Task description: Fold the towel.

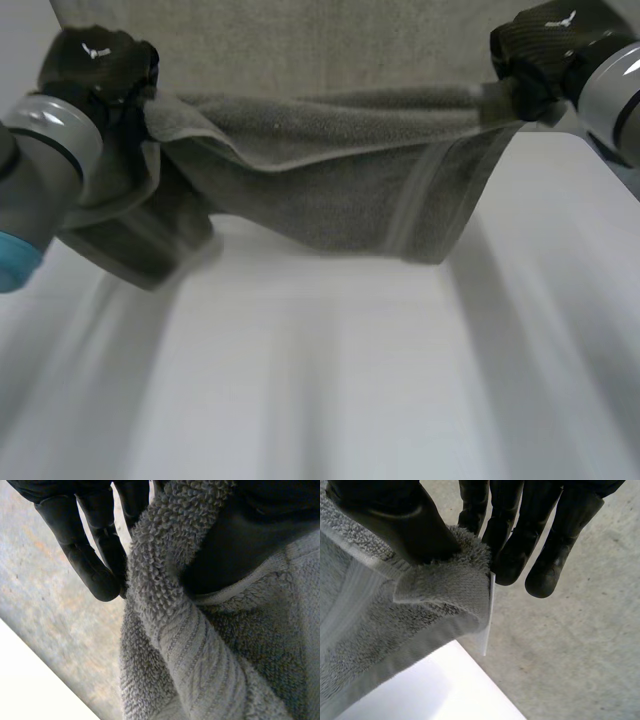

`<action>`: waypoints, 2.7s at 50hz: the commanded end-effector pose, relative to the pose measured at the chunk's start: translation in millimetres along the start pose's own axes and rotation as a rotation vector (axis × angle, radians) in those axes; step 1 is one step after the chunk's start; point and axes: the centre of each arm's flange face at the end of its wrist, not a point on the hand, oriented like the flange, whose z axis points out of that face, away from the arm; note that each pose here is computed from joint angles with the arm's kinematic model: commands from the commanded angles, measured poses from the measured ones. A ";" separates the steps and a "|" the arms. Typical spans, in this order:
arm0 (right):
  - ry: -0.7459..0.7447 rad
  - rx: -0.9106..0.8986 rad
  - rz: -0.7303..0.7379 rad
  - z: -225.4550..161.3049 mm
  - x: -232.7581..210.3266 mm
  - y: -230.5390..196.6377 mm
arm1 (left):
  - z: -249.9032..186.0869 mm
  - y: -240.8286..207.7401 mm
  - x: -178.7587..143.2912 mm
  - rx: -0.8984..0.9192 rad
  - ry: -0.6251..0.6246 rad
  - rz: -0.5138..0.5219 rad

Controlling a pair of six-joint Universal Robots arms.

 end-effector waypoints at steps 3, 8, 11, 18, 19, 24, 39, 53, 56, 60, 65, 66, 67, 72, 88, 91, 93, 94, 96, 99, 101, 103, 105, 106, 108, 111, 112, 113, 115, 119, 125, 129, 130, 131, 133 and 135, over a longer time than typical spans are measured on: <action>-0.043 -0.104 -0.151 -2.7 2.0 6.9 | 6.6 8.9 -5.5 -0.110 0.096 0.085; -0.123 -0.205 -0.209 15.0 -17.5 38.8 | 19.9 49.5 5.8 -0.288 0.166 0.087; -0.165 -0.248 -0.239 23.0 -29.6 54.7 | 25.8 77.0 14.1 -0.400 0.218 0.094; -0.248 -0.290 -0.283 43.3 -66.1 83.2 | 50.0 112.9 26.4 -0.471 0.273 0.168; -0.257 -0.286 -0.300 47.5 -74.5 85.3 | 50.1 112.9 26.4 -0.471 0.273 0.168; -0.197 -0.214 -0.348 67.3 -82.8 77.6 | 79.5 88.1 16.6 -0.319 0.194 0.179; 0.489 0.610 -0.142 82.4 -2.5 -73.4 | 98.6 -76.8 -45.2 0.468 -0.074 -0.267; 0.003 0.127 -0.240 70.9 -67.9 30.2 | 90.6 51.4 19.4 0.014 0.216 -0.079; -0.095 -0.021 -0.277 66.1 -85.8 65.5 | 77.8 93.6 38.0 -0.100 0.287 0.026; -0.202 -0.190 -0.302 50.7 -103.8 107.6 | 61.2 130.5 54.0 -0.201 0.354 0.120; -0.267 -0.283 -0.301 35.2 -116.7 137.1 | 37.3 168.3 68.6 -0.310 0.437 0.213; -0.267 -0.283 -0.301 35.1 -116.7 137.2 | 31.0 176.6 69.7 -0.336 0.454 0.233; -0.282 -0.304 -0.299 30.6 -120.0 144.1 | 25.2 183.7 70.9 -0.360 0.469 0.247; -0.290 -0.344 -0.293 22.1 -120.2 157.8 | 13.5 194.3 70.8 -0.401 0.497 0.282; -0.229 -0.316 -0.280 8.0 -107.9 159.8 | -10.0 179.0 53.3 -0.425 0.464 0.285; -0.197 -0.315 -0.280 8.4 -102.4 161.9 | -17.8 180.4 56.3 -0.430 0.468 0.283; -0.177 -0.318 -0.280 9.6 -98.6 163.9 | -19.7 180.5 56.0 -0.428 0.457 0.279; -0.160 -0.323 -0.280 10.9 -95.5 166.0 | -21.7 180.7 56.1 -0.426 0.440 0.275; -0.144 -0.328 -0.279 12.3 -92.0 168.2 | -22.4 181.2 54.3 -0.429 0.411 0.268; -0.130 -0.337 -0.276 12.8 -88.7 171.9 | -23.5 183.5 49.6 -0.448 0.342 0.249; -0.131 -0.343 -0.275 12.0 -88.1 173.3 | -24.6 186.4 47.3 -0.466 0.311 0.243; -0.132 -0.356 -0.262 10.5 -88.3 177.2 | -25.3 188.7 45.0 -0.480 0.282 0.239; -0.131 -0.358 -0.253 10.2 -88.5 177.6 | -26.7 191.0 43.0 -0.495 0.259 0.236; -0.132 -0.362 -0.242 9.9 -88.7 179.0 | -29.0 192.9 42.6 -0.506 0.246 0.236; -0.133 -0.361 -0.236 9.7 -89.4 178.7 | -32.1 194.6 42.9 -0.513 0.243 0.235; -0.133 -0.363 -0.232 9.7 -89.8 179.4 | -38.0 194.4 42.5 -0.515 0.237 0.235; -0.133 -0.363 -0.232 9.7 -89.8 179.4 | -42.2 191.7 41.9 -0.513 0.235 0.234; -0.133 -0.363 -0.232 9.7 -89.8 179.4 | -46.3 189.3 41.6 -0.512 0.234 0.228; -0.135 -0.363 -0.232 9.7 -90.2 179.9 | -50.5 188.1 41.8 -0.515 0.233 0.215; -0.141 -0.365 -0.233 9.2 -91.9 180.7 | -61.0 184.4 42.5 -0.525 0.227 0.157; -0.148 -0.366 -0.233 8.5 -94.3 181.3 | -66.5 182.9 42.5 -0.534 0.215 0.105; -0.153 -0.368 -0.234 7.9 -96.0 182.1 | -67.5 183.8 41.8 -0.546 0.210 0.085; -0.156 -0.366 -0.234 7.8 -96.7 181.8 | -67.5 183.8 41.5 -0.549 0.208 0.086; -0.156 -0.366 -0.234 7.8 -96.7 181.8 | -67.5 183.8 41.5 -0.549 0.208 0.086; -0.159 -0.371 -0.234 7.0 -97.5 183.3 | -66.3 184.0 38.3 -0.550 0.189 0.085; -0.161 -0.372 -0.234 6.3 -97.7 183.4 | -63.3 181.4 33.0 -0.533 0.166 0.077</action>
